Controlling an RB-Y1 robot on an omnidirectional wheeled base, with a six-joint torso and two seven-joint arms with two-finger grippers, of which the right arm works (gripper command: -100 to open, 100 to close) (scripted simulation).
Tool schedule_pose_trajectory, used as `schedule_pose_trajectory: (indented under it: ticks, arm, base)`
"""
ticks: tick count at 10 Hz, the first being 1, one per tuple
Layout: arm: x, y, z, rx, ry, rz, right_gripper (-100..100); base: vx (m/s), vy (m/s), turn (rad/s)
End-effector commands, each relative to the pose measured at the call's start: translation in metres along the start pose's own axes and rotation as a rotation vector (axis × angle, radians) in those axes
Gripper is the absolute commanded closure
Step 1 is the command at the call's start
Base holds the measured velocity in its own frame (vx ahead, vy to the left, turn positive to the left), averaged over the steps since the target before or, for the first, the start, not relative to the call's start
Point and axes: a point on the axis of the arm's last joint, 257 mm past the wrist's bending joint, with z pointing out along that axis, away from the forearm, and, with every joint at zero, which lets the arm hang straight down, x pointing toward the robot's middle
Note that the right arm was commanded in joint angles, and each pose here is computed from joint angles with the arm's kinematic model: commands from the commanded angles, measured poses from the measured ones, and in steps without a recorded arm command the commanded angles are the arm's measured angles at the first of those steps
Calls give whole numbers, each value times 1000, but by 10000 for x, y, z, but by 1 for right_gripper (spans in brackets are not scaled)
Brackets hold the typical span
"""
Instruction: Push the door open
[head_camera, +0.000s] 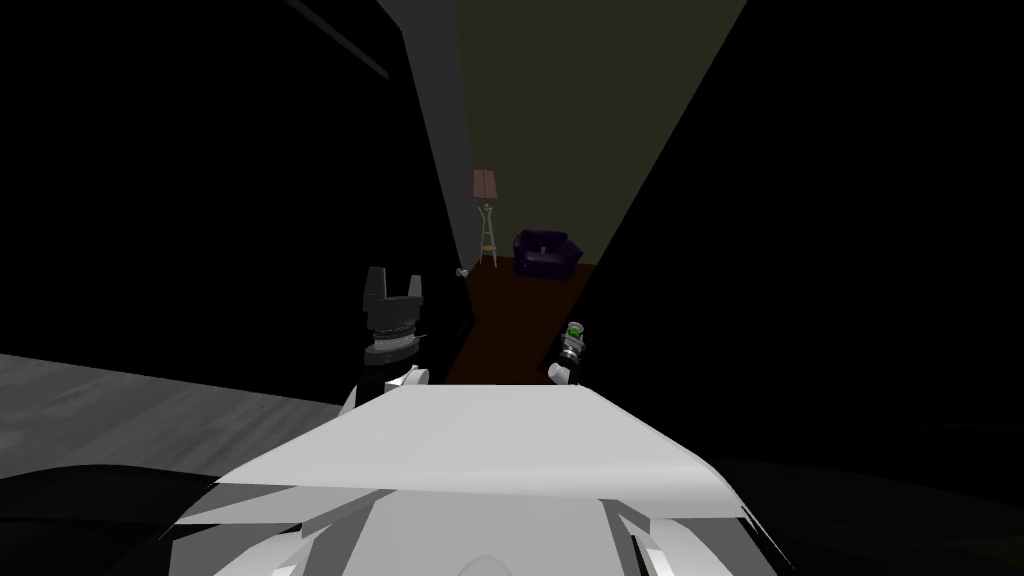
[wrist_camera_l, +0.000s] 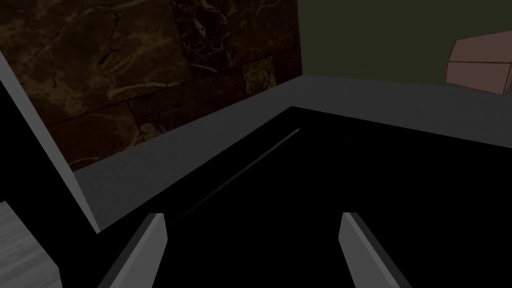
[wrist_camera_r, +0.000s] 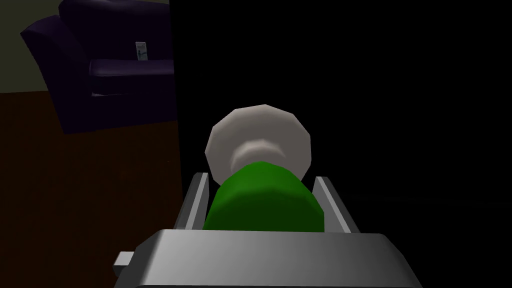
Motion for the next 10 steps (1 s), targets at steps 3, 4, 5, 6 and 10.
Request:
schedule_pose_trajectory:
  ticks: [3, 4, 5, 6, 10]
  arm:
    - [17, 283, 15, -60, 3, 5, 100]
    - [11, 311, 14, -70, 2, 9, 100]
    - [5, 337, 13, -79, 0, 12, 100]
    - [-4, 367, 9, -90, -3, 16, 100]
    - [-24, 489, 11, -122, -7, 19, 100]
  base:
    - [176, -5, -36]
    - [196, 1, -47]
    - [193, -20, -38]
    - [191, -32, -30]
    - [135, -8, -33]
